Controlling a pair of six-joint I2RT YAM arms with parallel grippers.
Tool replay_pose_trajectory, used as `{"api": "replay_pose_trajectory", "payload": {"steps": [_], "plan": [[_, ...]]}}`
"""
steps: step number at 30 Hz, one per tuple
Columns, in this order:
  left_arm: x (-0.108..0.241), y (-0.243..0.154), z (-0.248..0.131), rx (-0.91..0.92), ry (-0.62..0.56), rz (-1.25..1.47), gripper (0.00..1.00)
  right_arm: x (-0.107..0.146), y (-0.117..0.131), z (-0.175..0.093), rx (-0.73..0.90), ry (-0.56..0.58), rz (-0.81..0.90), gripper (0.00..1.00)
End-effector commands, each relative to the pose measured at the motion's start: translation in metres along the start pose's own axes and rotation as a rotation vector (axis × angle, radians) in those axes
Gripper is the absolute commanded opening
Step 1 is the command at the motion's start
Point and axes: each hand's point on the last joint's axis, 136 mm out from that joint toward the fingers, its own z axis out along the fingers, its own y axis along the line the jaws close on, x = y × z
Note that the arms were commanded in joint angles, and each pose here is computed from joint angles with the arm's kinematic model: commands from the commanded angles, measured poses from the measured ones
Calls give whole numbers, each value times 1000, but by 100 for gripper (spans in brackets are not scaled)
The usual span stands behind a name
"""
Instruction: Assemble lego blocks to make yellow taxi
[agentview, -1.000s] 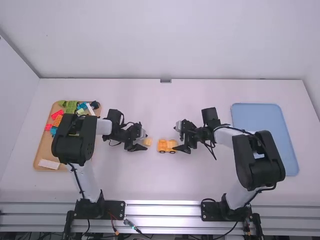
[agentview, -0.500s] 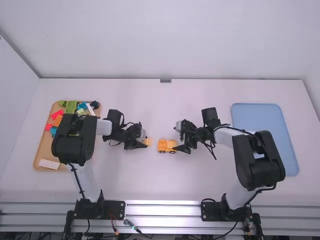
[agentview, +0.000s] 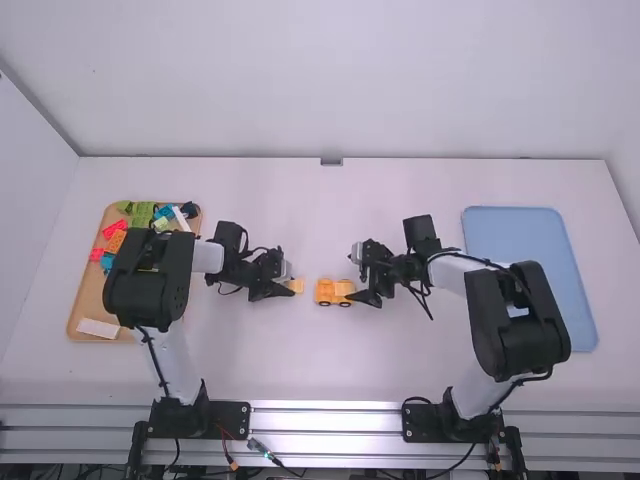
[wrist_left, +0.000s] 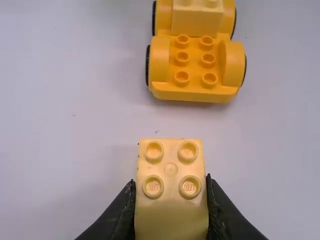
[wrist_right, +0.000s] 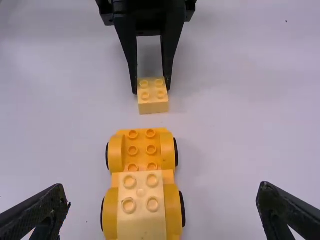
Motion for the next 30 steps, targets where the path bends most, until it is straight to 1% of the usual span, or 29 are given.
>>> {"api": "replay_pose_trajectory", "payload": {"steps": [1, 4, 8, 13, 17, 21, 26, 30], "plan": [[-14, 13, -1, -5, -39, -83, 2, -5, 0, -4, 9, -4, -18, 99], [-23, 26, -6, -13, -37, -174, 2, -5, 1, -4, 5, -6, -13, 99], [-37, 44, -15, -20, -26, -299, 2, -1, 0, -4, 15, 17, 42, 99], [-54, 48, -26, -10, -25, -316, 2, 6, 5, -1, 29, 10, 34, 99], [-68, 41, -37, -22, -30, -297, 2, 16, 2, -1, 113, -27, 51, 99], [-80, 26, -39, -34, -41, -237, 2, 18, 4, -3, 170, -78, 47, 99], [-95, 6, -27, -31, -59, -132, 2, 21, 17, 5, 145, -72, 8, 99], [-102, -6, -13, -4, -65, -78, 2, 22, 16, 14, 141, -82, -35, 99]]}}
